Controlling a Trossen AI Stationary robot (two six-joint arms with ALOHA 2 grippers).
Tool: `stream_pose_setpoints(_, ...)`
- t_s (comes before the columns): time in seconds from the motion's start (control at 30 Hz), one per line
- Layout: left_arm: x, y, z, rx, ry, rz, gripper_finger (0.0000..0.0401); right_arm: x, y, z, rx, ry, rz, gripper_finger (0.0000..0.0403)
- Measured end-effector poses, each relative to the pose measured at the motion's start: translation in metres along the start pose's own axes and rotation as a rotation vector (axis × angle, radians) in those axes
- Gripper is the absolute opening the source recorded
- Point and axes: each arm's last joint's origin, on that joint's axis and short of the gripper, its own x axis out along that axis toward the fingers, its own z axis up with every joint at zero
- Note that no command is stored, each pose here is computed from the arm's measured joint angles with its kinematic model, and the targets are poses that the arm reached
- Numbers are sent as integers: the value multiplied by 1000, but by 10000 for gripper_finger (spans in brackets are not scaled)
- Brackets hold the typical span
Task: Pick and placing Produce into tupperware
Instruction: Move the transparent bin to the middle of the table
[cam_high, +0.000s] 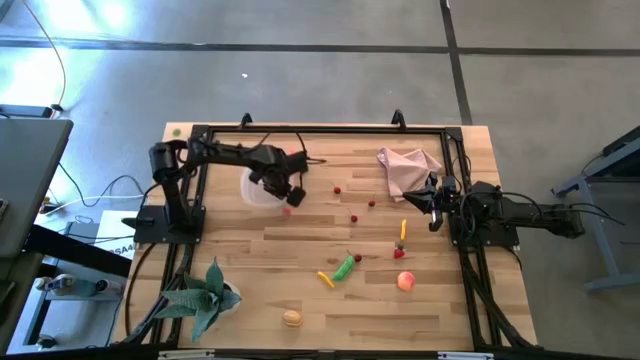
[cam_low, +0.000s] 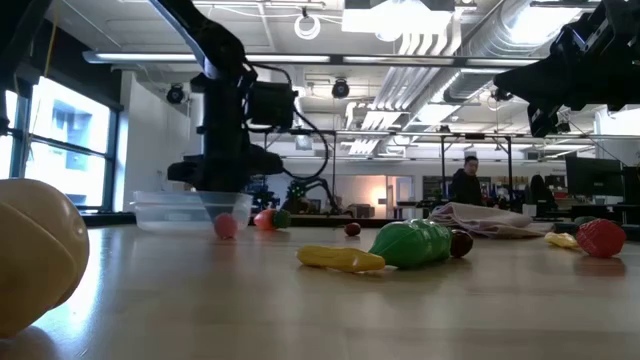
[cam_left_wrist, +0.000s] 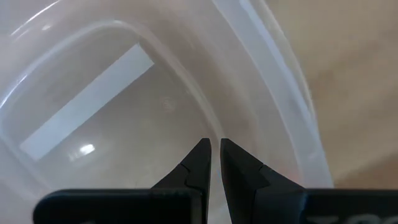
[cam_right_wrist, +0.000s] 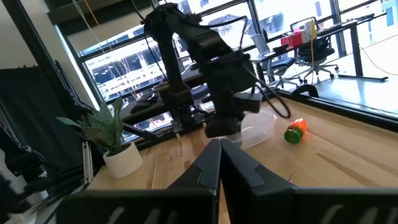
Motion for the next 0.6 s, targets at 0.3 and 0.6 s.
stream_pose_setpoints(0.3,-1,-44,-13,137,-67,-218,26,0,0,0,3,0,0,0)
stream_pose_setpoints(0.6,-3,-68,-27,221,-65,-347,26,0,0,0,8,-1,-1,0)
